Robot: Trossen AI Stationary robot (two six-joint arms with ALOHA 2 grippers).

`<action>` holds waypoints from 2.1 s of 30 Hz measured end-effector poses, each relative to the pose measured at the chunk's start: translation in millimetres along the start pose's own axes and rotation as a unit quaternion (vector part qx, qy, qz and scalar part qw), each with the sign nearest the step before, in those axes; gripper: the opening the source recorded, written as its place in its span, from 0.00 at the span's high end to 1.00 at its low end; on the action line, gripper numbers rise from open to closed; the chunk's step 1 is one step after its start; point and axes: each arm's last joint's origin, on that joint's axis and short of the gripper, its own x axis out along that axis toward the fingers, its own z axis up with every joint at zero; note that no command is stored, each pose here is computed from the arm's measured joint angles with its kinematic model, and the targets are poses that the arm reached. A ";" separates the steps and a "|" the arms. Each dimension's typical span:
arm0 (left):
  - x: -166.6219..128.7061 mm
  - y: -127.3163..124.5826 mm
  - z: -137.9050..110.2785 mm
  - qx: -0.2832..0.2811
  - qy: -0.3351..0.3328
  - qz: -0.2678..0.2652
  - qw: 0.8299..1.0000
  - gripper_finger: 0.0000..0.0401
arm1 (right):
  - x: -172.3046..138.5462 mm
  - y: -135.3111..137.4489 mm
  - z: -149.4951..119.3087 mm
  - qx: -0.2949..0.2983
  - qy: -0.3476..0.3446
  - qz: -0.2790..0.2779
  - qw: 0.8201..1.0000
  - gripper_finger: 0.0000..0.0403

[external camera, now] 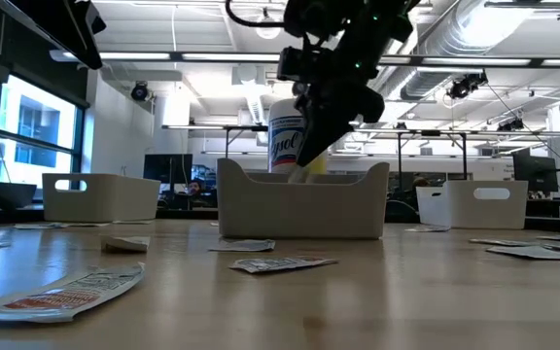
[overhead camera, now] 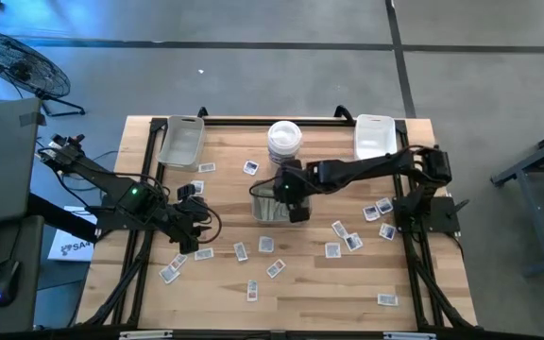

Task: Pick & Place First Aid Supplies
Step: Put the bandage into the bottom gray bin, then put the ointment pad into the white bin

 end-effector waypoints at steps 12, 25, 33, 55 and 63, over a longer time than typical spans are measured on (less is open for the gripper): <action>0.0 0.0 0.0 0.000 0.000 0.000 1.000 0.59 | -27.9 32.8 9.0 0.043 0.002 -0.074 0.996 0.74; 0.0 0.0 0.0 0.000 0.000 0.000 1.000 0.59 | -132.8 127.8 -31.1 0.190 0.085 -0.058 0.976 0.79; 0.0 0.0 0.0 0.000 0.000 0.000 1.000 0.59 | -108.2 187.0 -73.7 0.229 0.075 -0.030 0.970 0.75; 0.0 0.0 0.0 0.000 0.000 0.000 1.000 0.59 | -31.6 168.3 -156.4 0.223 0.121 -0.044 0.966 0.80; 0.0 0.0 0.0 0.000 0.000 0.000 1.000 0.59 | -30.0 165.5 -155.5 0.233 0.126 -0.036 0.964 0.86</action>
